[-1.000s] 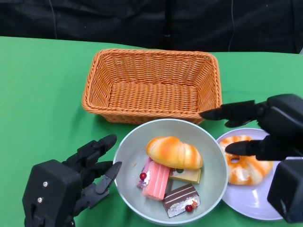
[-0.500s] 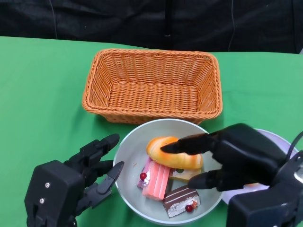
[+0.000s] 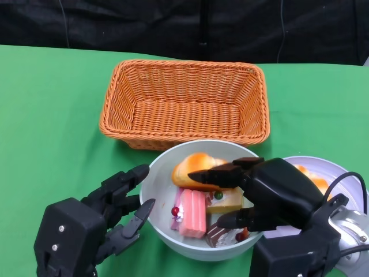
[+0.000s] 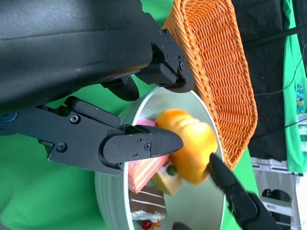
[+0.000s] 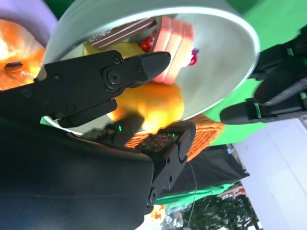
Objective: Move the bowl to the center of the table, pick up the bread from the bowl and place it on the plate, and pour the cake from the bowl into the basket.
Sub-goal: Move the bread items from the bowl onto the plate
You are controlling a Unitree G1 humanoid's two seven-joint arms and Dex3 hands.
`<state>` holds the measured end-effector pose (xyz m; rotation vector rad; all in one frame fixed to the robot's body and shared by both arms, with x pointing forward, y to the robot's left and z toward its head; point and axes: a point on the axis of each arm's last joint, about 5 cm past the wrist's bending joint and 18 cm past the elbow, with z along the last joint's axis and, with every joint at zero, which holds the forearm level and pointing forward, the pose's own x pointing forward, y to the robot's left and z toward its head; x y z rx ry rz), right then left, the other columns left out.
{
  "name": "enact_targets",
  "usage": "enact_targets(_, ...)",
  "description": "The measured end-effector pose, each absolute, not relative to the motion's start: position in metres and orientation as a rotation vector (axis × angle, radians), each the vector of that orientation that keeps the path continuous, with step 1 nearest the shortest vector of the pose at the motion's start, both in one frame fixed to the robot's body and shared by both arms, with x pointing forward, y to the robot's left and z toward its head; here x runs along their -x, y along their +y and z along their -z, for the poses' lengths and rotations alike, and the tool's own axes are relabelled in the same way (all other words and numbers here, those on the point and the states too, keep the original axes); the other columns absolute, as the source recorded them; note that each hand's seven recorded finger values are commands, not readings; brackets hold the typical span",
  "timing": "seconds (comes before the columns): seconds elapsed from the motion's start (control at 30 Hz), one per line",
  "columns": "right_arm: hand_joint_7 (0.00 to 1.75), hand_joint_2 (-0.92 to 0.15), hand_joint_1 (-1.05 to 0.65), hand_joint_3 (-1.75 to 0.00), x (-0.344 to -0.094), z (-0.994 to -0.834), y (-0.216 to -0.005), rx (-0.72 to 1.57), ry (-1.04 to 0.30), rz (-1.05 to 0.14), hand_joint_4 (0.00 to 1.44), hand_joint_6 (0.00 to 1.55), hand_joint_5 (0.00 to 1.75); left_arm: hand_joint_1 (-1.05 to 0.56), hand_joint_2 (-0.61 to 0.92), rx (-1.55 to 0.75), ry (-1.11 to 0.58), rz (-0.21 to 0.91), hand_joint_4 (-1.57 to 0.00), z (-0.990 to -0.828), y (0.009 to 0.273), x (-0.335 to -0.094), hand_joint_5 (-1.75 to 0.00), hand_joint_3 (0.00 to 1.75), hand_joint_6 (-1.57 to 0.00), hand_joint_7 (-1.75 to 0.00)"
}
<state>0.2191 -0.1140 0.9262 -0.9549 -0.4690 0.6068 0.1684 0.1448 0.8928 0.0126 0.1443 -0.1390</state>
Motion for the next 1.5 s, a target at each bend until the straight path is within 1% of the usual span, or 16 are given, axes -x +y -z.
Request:
enact_targets(0.07,0.0,-0.92,-0.55,-0.02,-0.22,-0.925,-0.113,0.961,-0.48,-0.602,0.23,0.31,0.03,-0.53,0.92,-0.015,0.144,0.141,-0.23,-0.893,0.144,-0.168,-0.73,0.47,-0.49,-0.01)
enact_targets(0.23,0.0,-0.92,-0.57,-0.03,-0.22,-0.922,-0.112,0.988,-0.517,-0.584,0.21,0.31,0.02,-0.54,0.92,-0.017,0.148,0.144,-0.24,-0.892,0.144,-0.169,-0.75,0.46,-0.49,-0.01)
enact_targets(0.4,0.01,-0.92,-0.55,-0.04,-0.219,-0.922,-0.111,0.978,-0.558,-0.566,0.24,0.33,0.04,-0.54,0.92,-0.016,0.148,0.144,-0.22,-0.89,0.143,-0.169,-0.77,0.46,-0.49,-0.01)
enact_targets(0.47,0.02,-0.92,-0.55,-0.05,-0.219,-0.922,-0.112,0.971,-0.57,-0.554,0.27,0.35,0.06,-0.54,0.92,-0.015,0.146,0.144,-0.22,-0.89,0.143,-0.169,-0.77,0.46,-0.49,-0.01)
enact_targets(0.53,0.04,-0.92,-0.53,-0.03,-0.218,-0.922,-0.113,0.961,-0.581,-0.534,0.33,0.38,0.11,-0.54,0.92,-0.015,0.146,0.144,-0.22,-0.89,0.143,-0.169,-0.78,0.46,-0.49,-0.01)
enact_targets(0.57,0.04,-0.92,-0.52,-0.03,-0.218,-0.922,-0.113,0.953,-0.588,-0.523,0.31,0.4,0.25,-0.54,0.92,-0.015,0.146,0.144,-0.21,-0.89,0.143,-0.169,-0.78,0.46,-0.49,-0.01)
enact_targets(0.63,0.06,-0.92,-0.51,-0.02,-0.216,-0.92,-0.113,0.93,-0.601,-0.499,0.13,0.44,0.74,-0.55,0.92,-0.014,0.145,0.144,-0.21,-0.89,0.143,-0.169,-0.78,0.46,-0.49,-0.01)
enact_targets(0.67,0.06,-0.92,-0.51,-0.02,-0.215,-0.92,-0.114,0.919,-0.609,-0.489,0.1,0.45,0.83,-0.55,0.92,-0.014,0.145,0.145,-0.21,-0.89,0.143,-0.169,-0.78,0.46,-0.49,-0.01)
enact_targets(0.73,0.07,-0.92,-0.51,-0.04,-0.215,-0.92,-0.114,0.904,-0.623,-0.467,0.08,0.46,0.92,-0.54,0.92,-0.014,0.143,0.145,-0.21,-0.891,0.143,-0.169,-0.78,0.46,-0.49,-0.01)
enact_targets(0.83,0.07,-0.92,-0.51,-0.05,-0.215,-0.921,-0.113,0.888,-0.643,-0.447,0.07,0.47,0.94,-0.54,0.92,-0.013,0.141,0.145,-0.21,-0.891,0.143,-0.17,-0.78,0.46,-0.49,-0.01)
enact_targets(1.03,0.08,-0.92,-0.49,-0.03,-0.215,-0.92,-0.113,0.888,-0.646,-0.447,0.07,0.48,0.93,-0.56,0.92,-0.013,0.141,0.145,-0.2,-0.891,0.143,-0.17,-0.78,0.45,-0.48,0.0)
enact_targets(1.37,0.07,-0.9,-0.48,0.0,-0.222,-0.909,-0.108,0.941,-0.612,-0.479,0.1,0.49,0.88,-0.55,0.92,-0.015,0.14,0.147,-0.21,-0.891,0.143,-0.17,-0.8,0.45,-0.49,-0.01)
enact_targets(1.5,0.05,-0.91,-0.48,-0.01,-0.227,-0.904,-0.104,0.966,-0.603,-0.484,0.11,0.48,0.83,-0.54,0.92,-0.015,0.136,0.146,-0.2,-0.892,0.143,-0.17,-0.81,0.46,-0.49,-0.01)
